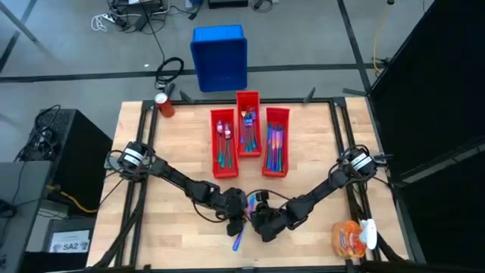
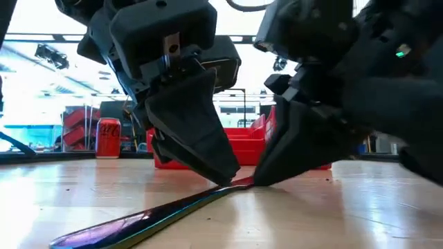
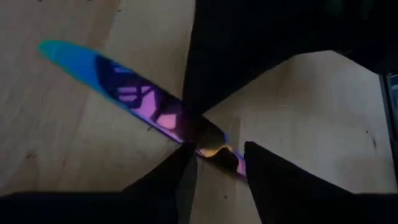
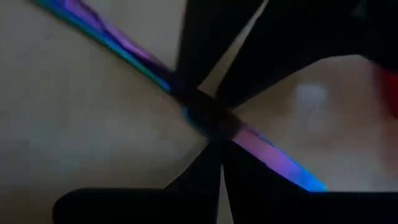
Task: Sort silverware
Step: Put the iridescent knife into the right orange bin
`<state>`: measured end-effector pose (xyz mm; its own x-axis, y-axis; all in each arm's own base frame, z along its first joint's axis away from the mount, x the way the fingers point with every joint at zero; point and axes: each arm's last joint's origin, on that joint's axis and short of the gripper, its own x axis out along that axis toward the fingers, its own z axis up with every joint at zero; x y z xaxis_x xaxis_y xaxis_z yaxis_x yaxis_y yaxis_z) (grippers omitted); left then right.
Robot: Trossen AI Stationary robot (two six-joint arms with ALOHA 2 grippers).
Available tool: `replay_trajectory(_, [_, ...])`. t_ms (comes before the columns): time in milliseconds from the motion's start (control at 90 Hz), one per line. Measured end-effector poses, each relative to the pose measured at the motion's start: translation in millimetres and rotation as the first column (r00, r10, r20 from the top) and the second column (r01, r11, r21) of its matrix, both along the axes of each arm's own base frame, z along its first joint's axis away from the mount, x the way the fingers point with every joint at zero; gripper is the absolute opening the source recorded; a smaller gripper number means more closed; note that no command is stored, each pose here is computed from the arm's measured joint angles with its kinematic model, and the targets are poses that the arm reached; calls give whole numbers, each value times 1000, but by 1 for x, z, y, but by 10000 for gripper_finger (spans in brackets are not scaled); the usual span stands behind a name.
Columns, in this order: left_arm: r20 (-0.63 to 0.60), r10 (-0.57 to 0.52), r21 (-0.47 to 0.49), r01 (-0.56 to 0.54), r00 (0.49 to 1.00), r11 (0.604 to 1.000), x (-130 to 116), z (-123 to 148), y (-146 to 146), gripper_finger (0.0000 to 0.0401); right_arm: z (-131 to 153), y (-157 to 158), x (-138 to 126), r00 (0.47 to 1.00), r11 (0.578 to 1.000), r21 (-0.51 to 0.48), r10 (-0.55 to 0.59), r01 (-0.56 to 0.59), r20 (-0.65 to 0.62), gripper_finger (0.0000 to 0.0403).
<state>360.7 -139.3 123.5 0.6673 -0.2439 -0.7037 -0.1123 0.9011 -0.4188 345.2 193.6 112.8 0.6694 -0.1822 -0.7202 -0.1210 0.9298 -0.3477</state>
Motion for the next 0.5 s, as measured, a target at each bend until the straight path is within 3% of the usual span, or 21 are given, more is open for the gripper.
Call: replay_trajectory(500, [-3,0,2,0,1000,1000,0,0,0,123,6,-3,10,996,998,-49,36,-32,84,0])
